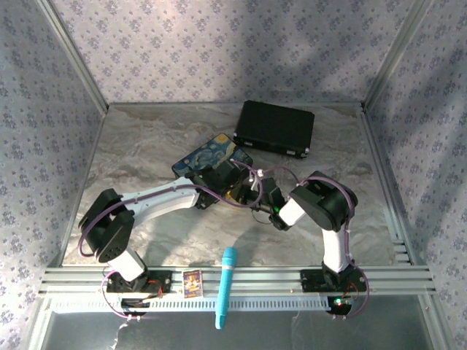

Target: Unlock a padlock with a key

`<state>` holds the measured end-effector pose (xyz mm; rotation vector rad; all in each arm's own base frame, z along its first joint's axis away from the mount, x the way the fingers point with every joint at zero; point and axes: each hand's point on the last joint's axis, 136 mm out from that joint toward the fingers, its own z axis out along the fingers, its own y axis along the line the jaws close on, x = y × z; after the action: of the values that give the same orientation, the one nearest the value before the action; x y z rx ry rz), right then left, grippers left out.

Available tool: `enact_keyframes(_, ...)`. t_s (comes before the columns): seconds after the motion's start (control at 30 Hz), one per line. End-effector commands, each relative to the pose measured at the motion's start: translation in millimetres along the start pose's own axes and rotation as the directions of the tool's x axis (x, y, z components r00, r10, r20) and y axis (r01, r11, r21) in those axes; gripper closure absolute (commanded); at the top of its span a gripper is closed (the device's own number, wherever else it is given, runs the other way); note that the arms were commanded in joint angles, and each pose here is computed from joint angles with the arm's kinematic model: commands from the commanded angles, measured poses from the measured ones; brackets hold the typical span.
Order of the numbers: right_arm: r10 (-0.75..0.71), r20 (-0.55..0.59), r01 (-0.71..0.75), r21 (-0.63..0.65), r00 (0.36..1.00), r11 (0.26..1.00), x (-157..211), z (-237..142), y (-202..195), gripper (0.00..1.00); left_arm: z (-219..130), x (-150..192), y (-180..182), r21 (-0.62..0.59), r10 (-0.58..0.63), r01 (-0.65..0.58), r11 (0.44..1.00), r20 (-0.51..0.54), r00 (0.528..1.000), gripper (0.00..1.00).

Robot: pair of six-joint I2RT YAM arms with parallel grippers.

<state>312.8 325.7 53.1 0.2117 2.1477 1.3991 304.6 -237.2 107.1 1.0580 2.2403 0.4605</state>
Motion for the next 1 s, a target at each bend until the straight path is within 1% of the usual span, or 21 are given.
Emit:
enact_keyframes(0.0,-0.005,0.034,0.006,-0.038,0.999,0.999,-13,-6,13,1.00,28,81,-45,0.145,0.183,-0.149,0.978,-0.259,0.948,0.38)
enact_keyframes(0.13,0.019,0.034,-0.018,-0.020,0.999,1.000,-17,-10,2,1.00,26,82,-44,0.136,0.187,-0.156,0.978,-0.257,0.948,0.38)
enact_keyframes(0.23,0.049,0.047,-0.047,-0.048,0.998,0.998,-26,-12,4,1.00,26,81,-46,0.133,0.186,-0.157,0.979,-0.250,0.950,0.38)
enact_keyframes(0.3,0.043,0.042,-0.041,-0.047,0.998,0.998,-28,-11,6,1.00,27,82,-46,0.125,0.183,-0.156,0.980,-0.250,0.951,0.38)
enact_keyframes(0.43,0.029,0.019,-0.029,-0.009,0.999,1.000,-21,-12,0,1.00,28,83,-45,0.113,0.178,-0.153,0.982,-0.256,0.950,0.38)
enact_keyframes(0.57,0.053,0.008,-0.053,0.011,0.999,0.999,-18,-16,-11,1.00,24,78,-42,0.107,0.150,-0.128,0.986,-0.232,0.961,0.38)
enact_keyframes(0.67,0.061,-0.034,-0.060,0.017,0.998,0.998,-12,-13,-14,1.00,23,75,-36,0.072,0.128,-0.115,0.991,-0.224,0.966,0.37)
enact_keyframes(0.73,0.080,-0.093,-0.075,0.057,0.992,0.996,-4,-12,-21,1.00,22,74,-30,0.044,0.111,-0.104,0.994,-0.231,0.967,0.36)
enact_keyframes(0.8,0.104,-0.141,-0.086,0.132,0.985,0.988,4,-16,-36,1.00,20,69,-25,0.015,0.079,-0.077,0.997,-0.222,0.972,0.32)
enact_keyframes(0.9,0.116,-0.214,-0.063,0.237,0.970,0.969,15,-26,-54,1.00,16,58,-24,0.009,0.004,-0.003,1.000,-0.184,0.983,0.19)
enact_keyframes(0.97,0.114,-0.258,-0.032,0.304,0.959,0.952,19,-36,-65,1.00,15,53,-22,-0.013,-0.027,0.025,1.000,-0.178,0.984,0.13)
